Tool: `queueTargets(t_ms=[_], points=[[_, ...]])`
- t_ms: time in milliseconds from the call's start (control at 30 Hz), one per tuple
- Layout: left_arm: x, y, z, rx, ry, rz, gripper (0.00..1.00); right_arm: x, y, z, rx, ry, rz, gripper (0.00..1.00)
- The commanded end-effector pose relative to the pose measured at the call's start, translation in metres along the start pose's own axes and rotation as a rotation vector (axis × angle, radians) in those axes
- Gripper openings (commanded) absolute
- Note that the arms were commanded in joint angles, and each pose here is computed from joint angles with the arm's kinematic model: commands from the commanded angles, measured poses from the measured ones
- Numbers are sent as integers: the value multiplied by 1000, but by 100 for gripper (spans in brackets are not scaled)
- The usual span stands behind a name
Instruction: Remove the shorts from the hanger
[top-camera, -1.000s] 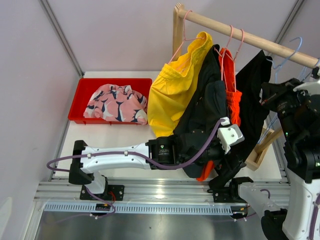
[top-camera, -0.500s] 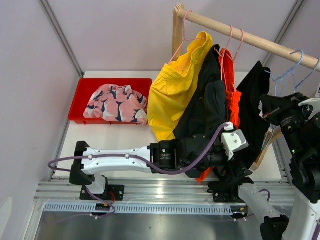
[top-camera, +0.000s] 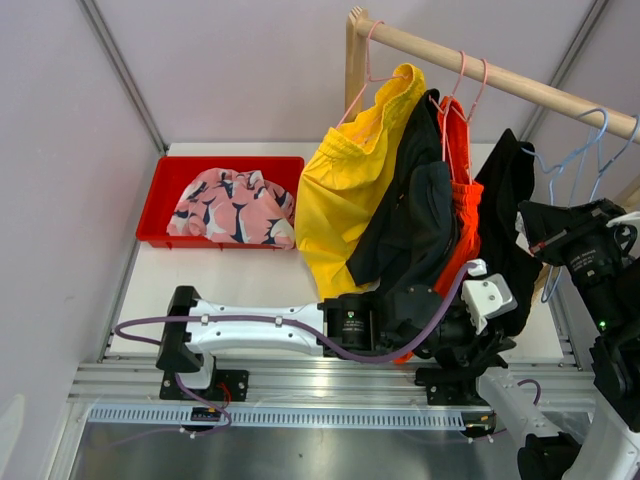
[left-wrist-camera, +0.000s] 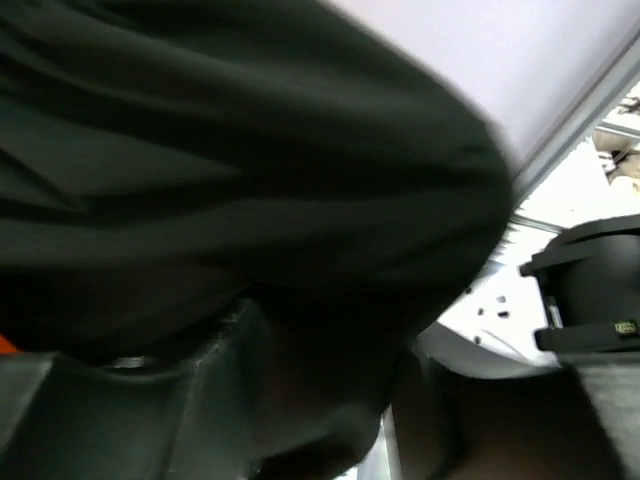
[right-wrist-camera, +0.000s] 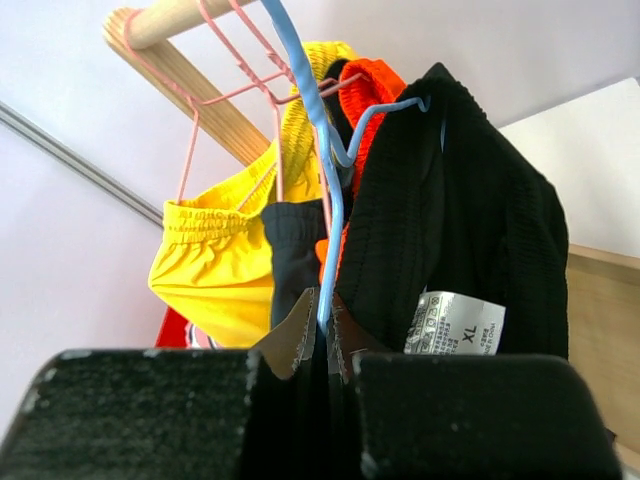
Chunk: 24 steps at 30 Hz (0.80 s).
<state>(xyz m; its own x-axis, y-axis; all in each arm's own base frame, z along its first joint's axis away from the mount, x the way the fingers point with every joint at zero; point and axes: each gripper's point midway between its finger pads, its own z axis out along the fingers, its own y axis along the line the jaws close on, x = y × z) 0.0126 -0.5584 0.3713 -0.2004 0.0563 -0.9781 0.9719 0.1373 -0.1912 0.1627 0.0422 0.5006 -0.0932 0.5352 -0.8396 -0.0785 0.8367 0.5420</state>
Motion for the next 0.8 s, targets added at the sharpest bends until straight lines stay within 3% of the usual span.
queueTargets(t_ms=[0, 33, 133, 167, 433, 767], points=[[-42, -4, -1, -11, -120, -23, 44, -19, 20, -15, -78, -58, -2, 0], [-43, -3, -1, -17, -122, -24, 42, -18, 21, -15, -80, -53, -4, 0], [-44, -2, -2, -21, -124, -26, 17, -14, 20, -14, -82, -37, -6, 0], [-44, -2, -3, -23, -124, -29, 0, -12, 19, -13, -80, -31, -4, 0], [-26, -30, -23, 3, -94, -3, 0, -23, 16, 0, -54, -61, -43, 0], [96, -116, -67, 104, 86, -24, 0, -47, 16, 23, -13, -108, -118, 0]])
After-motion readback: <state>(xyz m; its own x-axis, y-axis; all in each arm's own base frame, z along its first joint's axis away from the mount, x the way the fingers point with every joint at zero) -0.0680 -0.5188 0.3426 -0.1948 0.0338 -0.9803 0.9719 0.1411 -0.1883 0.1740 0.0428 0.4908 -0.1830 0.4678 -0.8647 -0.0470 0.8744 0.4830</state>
